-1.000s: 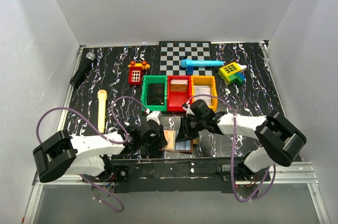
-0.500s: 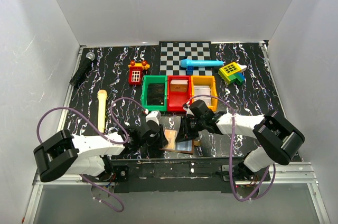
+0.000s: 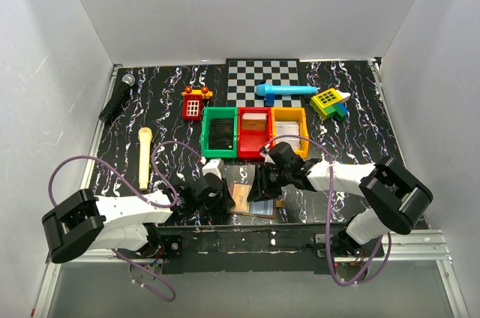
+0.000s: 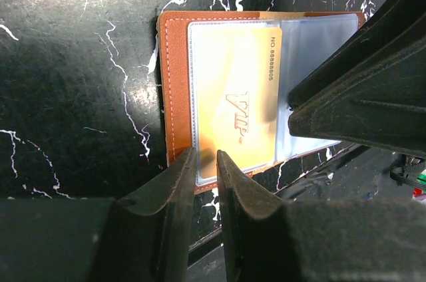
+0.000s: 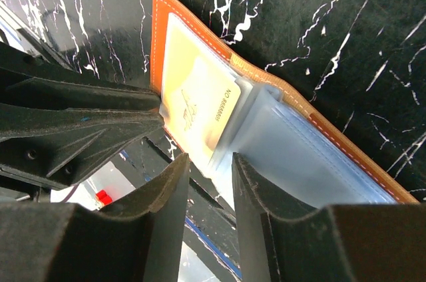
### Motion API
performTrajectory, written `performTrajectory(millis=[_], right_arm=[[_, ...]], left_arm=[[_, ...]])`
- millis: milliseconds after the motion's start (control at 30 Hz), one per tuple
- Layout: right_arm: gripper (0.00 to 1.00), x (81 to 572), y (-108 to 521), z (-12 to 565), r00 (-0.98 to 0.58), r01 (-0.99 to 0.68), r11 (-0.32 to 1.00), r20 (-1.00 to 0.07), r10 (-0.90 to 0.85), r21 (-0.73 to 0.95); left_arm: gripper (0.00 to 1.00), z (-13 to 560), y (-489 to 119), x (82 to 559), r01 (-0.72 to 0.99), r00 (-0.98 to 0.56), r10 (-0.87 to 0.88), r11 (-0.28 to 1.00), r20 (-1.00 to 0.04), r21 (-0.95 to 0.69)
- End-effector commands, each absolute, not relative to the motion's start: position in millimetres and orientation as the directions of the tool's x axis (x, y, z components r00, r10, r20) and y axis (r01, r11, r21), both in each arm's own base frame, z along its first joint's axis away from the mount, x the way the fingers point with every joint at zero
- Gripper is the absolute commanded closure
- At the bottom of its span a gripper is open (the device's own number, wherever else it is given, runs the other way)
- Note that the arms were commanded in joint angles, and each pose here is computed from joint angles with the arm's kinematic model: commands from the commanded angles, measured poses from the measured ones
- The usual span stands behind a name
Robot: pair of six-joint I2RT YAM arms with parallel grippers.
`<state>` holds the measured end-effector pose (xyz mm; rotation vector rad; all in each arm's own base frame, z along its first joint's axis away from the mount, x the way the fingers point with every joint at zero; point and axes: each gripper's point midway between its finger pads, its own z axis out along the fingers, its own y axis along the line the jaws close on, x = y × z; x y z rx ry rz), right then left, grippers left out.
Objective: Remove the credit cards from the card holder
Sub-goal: Remove the credit card from the card holder.
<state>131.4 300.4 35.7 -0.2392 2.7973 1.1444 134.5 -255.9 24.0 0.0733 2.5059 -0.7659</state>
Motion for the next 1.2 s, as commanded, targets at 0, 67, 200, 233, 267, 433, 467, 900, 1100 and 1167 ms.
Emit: performTrajectory(millis=[0, 67, 200, 233, 267, 433, 467, 900, 1100, 1167], right_arm=[[0.6, 135, 296, 23, -0.981, -0.18, 0.735, -0.169, -0.09, 0.653], [0.6, 136, 296, 27, -0.979, -0.188, 0.73, -0.183, -0.087, 0.657], [0.59, 138, 295, 36, -0.974, -0.205, 0.725, -0.21, -0.085, 0.657], [0.59, 138, 294, 39, -0.972, -0.212, 0.723, -0.22, -0.085, 0.658], [0.59, 139, 294, 41, -0.97, -0.218, 0.722, -0.227, -0.087, 0.656], [0.58, 140, 294, 46, -0.967, -0.228, 0.715, -0.241, -0.086, 0.661], [0.58, 140, 295, 46, -0.966, -0.23, 0.714, -0.242, -0.087, 0.662], [0.56, 140, 306, 65, -0.962, -0.243, 0.659, -0.264, -0.07, 0.712], [0.57, 139, 313, 61, -0.969, -0.221, 0.652, -0.236, -0.065, 0.725], [0.57, 138, 313, 56, -0.974, -0.206, 0.662, -0.219, -0.065, 0.721]], left_arm=[[0.81, 15, -238, 130, 0.171, -0.871, -0.09, 0.866, -0.483, -0.47], [0.81, 24, -238, 132, 0.179, -0.861, -0.099, 0.859, -0.498, -0.48], [0.78, 57, -244, 139, 0.221, -0.821, -0.133, 0.823, -0.556, -0.524], [0.76, 65, -246, 141, 0.231, -0.811, -0.144, 0.811, -0.567, -0.537], [0.75, 74, -249, 143, 0.245, -0.802, -0.151, 0.799, -0.578, -0.549], [0.71, 105, -261, 149, 0.303, -0.765, -0.183, 0.744, -0.617, -0.596], [0.71, 107, -263, 149, 0.308, -0.762, -0.185, 0.739, -0.62, -0.599], [0.76, 59, -262, 156, 0.248, -0.797, -0.128, 0.821, -0.59, -0.514], [0.81, 48, -257, 156, 0.23, -0.806, -0.116, 0.843, -0.581, -0.487], [0.82, 45, -255, 154, 0.221, -0.81, -0.118, 0.847, -0.575, -0.484]])
